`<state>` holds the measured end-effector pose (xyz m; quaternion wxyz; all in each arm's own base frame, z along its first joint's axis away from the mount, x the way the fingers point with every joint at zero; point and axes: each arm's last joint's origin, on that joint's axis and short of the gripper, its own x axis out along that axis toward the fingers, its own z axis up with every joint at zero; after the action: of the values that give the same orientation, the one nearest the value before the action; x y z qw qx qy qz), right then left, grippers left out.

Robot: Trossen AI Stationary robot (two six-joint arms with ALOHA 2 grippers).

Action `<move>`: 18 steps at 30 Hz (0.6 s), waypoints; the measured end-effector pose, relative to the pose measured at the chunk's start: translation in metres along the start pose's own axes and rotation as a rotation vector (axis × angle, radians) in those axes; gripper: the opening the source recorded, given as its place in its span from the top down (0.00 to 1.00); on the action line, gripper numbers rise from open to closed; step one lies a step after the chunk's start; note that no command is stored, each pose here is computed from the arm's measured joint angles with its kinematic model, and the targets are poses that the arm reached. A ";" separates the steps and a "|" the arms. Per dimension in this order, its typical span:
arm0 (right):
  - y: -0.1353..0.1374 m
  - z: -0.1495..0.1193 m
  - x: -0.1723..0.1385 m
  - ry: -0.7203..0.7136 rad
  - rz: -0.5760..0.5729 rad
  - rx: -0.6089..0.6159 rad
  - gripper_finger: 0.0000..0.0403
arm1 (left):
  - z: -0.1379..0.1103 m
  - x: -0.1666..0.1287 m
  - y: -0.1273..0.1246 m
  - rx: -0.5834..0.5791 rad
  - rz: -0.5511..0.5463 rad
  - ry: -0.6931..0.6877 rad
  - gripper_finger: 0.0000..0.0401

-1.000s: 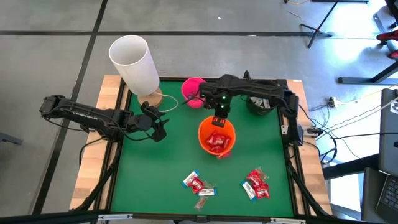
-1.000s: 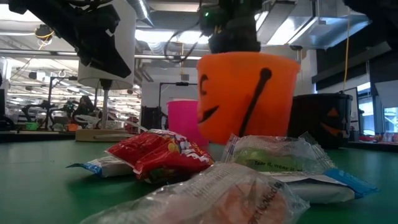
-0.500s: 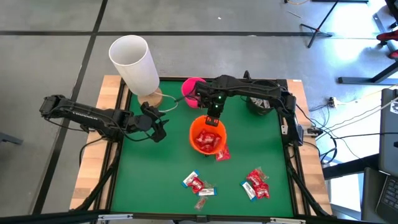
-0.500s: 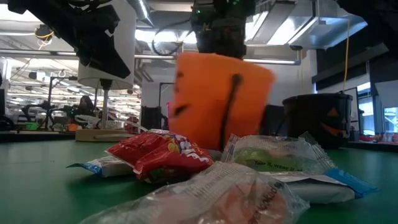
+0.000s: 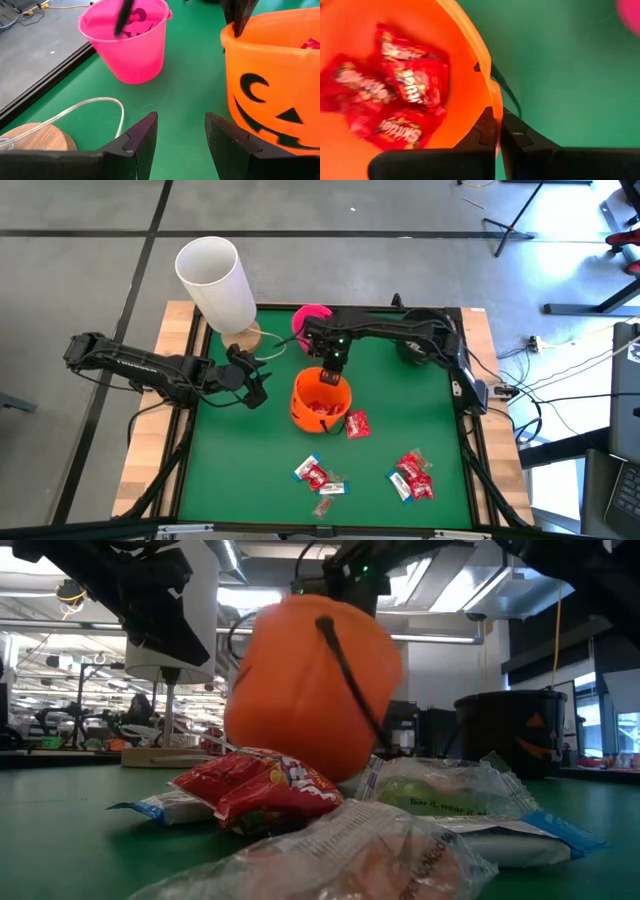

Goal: Sort candy
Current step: Adjust the orange bucket

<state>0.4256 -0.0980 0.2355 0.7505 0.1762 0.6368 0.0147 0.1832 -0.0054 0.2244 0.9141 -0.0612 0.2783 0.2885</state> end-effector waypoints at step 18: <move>0.009 0.017 -0.033 -0.130 -0.068 -0.035 0.99 | -0.001 0.000 0.000 0.004 -0.003 0.006 0.60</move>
<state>0.4372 -0.1018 0.2713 0.7933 0.1419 0.5920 -0.0108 0.1829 -0.0057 0.2240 0.9138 -0.0608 0.2816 0.2863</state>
